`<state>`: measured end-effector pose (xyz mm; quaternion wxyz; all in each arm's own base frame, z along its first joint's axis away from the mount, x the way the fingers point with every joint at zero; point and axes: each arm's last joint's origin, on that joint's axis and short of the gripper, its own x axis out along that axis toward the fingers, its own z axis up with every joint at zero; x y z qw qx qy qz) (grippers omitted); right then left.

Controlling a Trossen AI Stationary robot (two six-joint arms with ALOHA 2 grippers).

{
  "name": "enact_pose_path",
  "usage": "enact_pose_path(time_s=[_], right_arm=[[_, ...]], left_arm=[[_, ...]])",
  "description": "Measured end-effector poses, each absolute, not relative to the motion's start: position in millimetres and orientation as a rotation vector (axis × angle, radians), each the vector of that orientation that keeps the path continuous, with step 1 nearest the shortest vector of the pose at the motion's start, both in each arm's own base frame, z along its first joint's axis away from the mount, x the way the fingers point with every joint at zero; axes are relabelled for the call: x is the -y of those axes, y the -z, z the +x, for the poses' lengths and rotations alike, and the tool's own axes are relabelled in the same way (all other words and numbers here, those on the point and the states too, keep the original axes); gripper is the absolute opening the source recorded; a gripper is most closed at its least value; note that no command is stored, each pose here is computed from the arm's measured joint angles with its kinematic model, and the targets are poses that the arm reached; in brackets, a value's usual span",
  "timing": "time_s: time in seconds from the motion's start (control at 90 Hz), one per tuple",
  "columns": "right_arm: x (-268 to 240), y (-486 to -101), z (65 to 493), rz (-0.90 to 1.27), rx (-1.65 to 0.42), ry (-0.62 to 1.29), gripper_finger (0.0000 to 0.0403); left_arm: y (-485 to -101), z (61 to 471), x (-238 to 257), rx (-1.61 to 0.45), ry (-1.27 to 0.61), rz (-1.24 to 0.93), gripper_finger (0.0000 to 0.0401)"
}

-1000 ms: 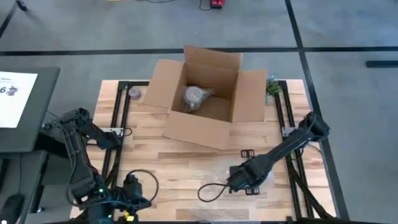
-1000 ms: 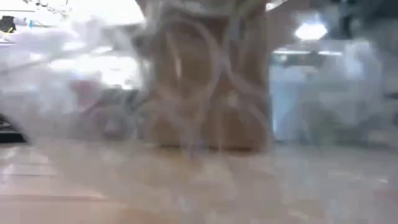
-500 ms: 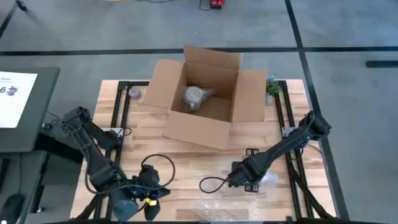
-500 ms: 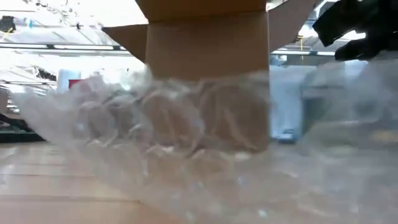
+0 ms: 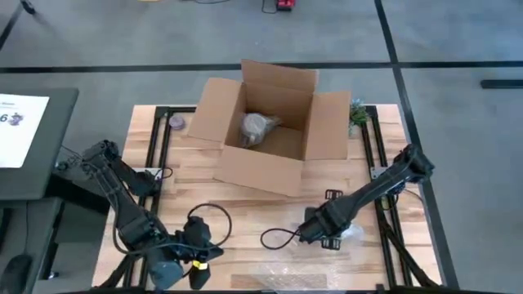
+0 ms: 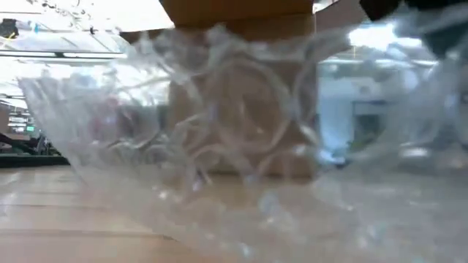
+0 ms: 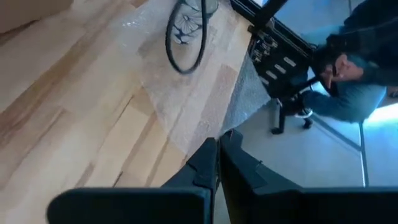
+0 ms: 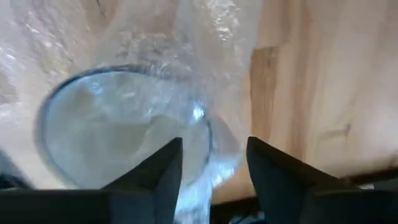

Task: Wrap mug
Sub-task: Wrap the white blue mug with the transparent bubble wrap

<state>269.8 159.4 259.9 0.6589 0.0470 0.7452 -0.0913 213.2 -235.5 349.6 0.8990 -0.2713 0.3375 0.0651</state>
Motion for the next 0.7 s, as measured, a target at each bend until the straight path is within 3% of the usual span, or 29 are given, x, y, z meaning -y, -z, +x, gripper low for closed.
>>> enact_pose_path(time_s=[0.211, 0.389, 0.544, 0.7], right_arm=[[-201.4, -304.7, 262.6, 0.242, -1.482, 0.19, 0.0171], [-265.4, -314.9, 248.1, 0.469, -1.182, 0.106, 0.0171], [-329.7, -285.6, 237.2, 0.615, -1.078, 0.042, 0.017], [-387.6, -240.8, 244.1, 0.707, -1.024, -0.155, 0.017]], left_arm=[[-348.0, 210.9, 239.2, -0.812, 0.026, -0.428, 0.0], [-347.5, 209.1, 241.2, -0.837, 0.147, -0.257, 0.0], [-347.5, 209.0, 241.3, -0.827, 0.203, -0.138, 0.0], [-345.4, 210.2, 240.7, -0.822, 0.217, -0.094, 0.0]])
